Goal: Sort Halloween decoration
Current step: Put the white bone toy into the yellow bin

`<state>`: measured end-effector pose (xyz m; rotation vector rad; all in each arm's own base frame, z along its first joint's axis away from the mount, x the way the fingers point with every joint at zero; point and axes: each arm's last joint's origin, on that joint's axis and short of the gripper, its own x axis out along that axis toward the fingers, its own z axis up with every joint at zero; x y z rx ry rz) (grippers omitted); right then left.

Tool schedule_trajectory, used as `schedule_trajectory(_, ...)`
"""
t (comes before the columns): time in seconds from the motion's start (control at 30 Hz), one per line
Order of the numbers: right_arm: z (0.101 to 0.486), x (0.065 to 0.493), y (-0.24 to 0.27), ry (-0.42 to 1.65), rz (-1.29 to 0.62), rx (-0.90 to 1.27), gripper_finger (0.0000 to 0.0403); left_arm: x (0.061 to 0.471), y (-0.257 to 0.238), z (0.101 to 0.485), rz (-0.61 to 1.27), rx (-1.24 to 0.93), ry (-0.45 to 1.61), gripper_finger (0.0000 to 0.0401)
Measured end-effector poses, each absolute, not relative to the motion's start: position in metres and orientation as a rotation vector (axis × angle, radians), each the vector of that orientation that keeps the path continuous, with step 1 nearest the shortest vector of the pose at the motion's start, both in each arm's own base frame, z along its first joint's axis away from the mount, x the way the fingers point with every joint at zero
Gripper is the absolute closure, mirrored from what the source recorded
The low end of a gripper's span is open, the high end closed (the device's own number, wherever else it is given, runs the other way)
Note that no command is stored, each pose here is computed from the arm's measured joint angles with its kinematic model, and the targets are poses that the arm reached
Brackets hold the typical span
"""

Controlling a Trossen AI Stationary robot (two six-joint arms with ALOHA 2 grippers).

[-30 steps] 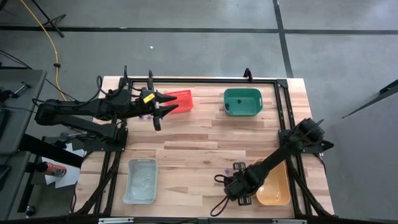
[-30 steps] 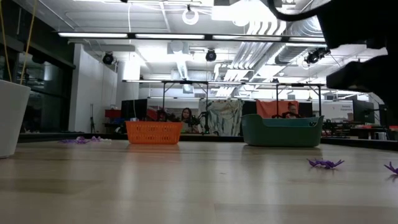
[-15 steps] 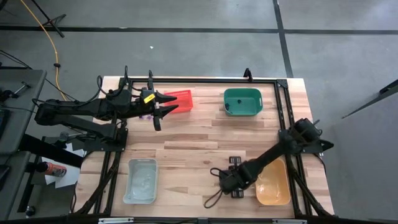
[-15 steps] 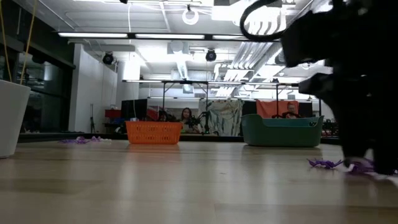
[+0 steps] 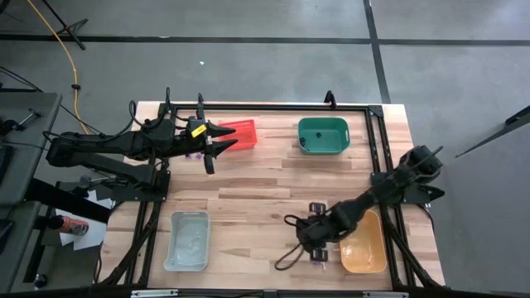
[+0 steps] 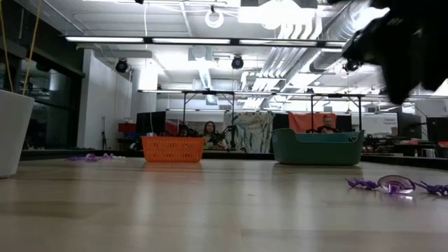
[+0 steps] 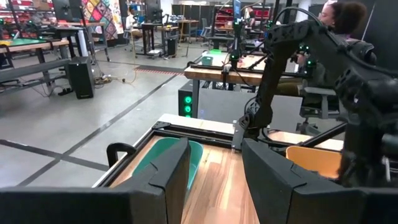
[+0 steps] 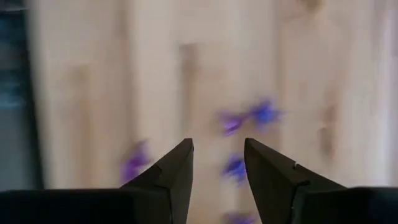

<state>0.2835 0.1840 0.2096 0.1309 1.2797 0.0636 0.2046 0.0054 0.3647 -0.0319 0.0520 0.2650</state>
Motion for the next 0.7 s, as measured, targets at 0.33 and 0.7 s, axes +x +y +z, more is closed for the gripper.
schedule_trajectory(0.33,0.21,0.257,0.249,1.376,0.355,0.446,0.0265,0.205,0.005,0.365,0.265,-0.032,0.053,0.0265)
schedule_trajectory(0.7,0.174,0.261,0.259,1.393,0.4,0.239,0.0265,0.205,0.005,0.365,0.264,0.003,0.057,0.0265)
